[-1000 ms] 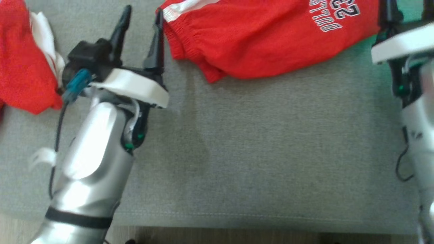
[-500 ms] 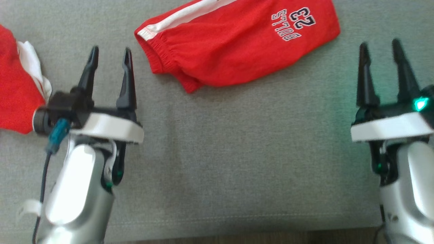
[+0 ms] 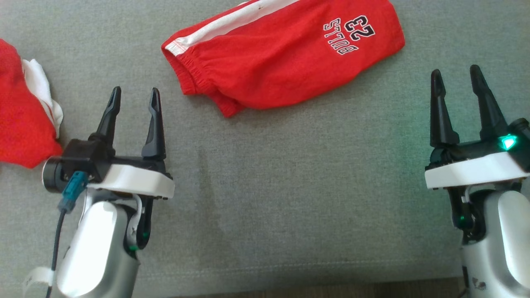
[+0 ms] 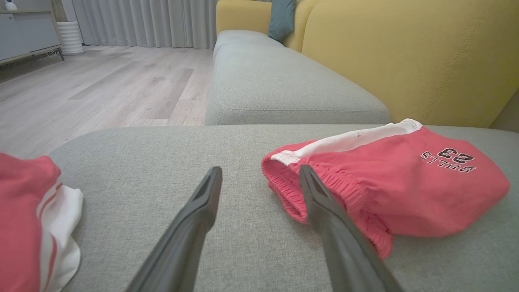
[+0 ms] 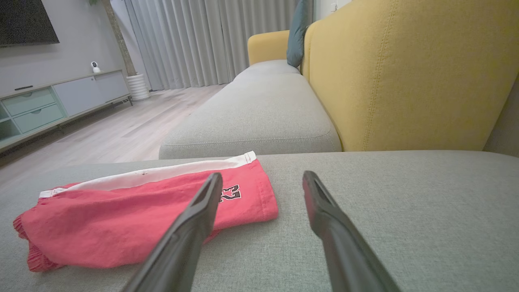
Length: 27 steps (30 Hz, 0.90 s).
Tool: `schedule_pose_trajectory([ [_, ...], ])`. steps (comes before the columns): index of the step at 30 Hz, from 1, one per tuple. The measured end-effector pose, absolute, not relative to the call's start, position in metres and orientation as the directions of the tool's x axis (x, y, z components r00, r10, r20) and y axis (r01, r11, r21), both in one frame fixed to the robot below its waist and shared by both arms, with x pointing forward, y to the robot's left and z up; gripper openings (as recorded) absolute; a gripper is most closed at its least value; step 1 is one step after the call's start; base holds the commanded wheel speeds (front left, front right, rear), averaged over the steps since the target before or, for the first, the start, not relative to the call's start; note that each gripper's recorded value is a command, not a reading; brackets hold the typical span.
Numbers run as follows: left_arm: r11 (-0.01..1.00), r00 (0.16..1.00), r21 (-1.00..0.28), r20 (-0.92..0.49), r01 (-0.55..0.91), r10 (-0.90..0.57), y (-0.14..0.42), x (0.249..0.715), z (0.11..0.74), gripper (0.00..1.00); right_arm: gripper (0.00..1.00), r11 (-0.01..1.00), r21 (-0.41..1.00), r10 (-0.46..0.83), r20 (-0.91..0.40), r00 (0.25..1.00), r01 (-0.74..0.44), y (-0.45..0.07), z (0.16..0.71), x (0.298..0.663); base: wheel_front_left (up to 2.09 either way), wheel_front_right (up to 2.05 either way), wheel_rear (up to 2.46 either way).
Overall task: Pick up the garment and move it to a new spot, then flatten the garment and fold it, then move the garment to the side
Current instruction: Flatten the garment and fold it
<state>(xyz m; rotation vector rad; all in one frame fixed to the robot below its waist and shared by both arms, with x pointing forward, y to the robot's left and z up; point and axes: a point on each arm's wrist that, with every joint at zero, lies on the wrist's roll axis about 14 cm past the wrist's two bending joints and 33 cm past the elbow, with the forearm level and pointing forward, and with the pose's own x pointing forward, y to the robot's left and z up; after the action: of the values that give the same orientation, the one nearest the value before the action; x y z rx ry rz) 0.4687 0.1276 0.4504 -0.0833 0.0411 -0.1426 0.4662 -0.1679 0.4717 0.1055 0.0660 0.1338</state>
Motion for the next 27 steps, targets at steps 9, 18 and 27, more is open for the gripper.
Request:
schedule_pose_trajectory([
  [9, 0.986, 0.988, -0.083, -0.046, 0.145, -0.149, 0.128, 0.469, 0.445, 1.0, 1.0, 0.986, 0.115, 0.136, -0.108, 0.985, -0.124, -0.169, 0.459, 0.469, 0.0, 0.0, 0.0],
  [18, 0.986, 0.989, -0.095, -0.045, 0.14, -0.144, 0.127, 0.489, 0.435, 1.0, 1.0, 0.981, 0.108, 0.182, -0.248, 0.951, -0.16, -0.165, 0.419, 0.513, 0.0, 0.0, 0.0],
  [27, 0.988, 0.989, -0.088, -0.06, 0.126, -0.132, 0.137, 0.501, 0.422, 1.0, 1.0, 0.956, 0.097, 0.291, -0.455, 0.842, -0.278, -0.135, 0.377, 0.572, 0.0, 0.0, 0.0],
])
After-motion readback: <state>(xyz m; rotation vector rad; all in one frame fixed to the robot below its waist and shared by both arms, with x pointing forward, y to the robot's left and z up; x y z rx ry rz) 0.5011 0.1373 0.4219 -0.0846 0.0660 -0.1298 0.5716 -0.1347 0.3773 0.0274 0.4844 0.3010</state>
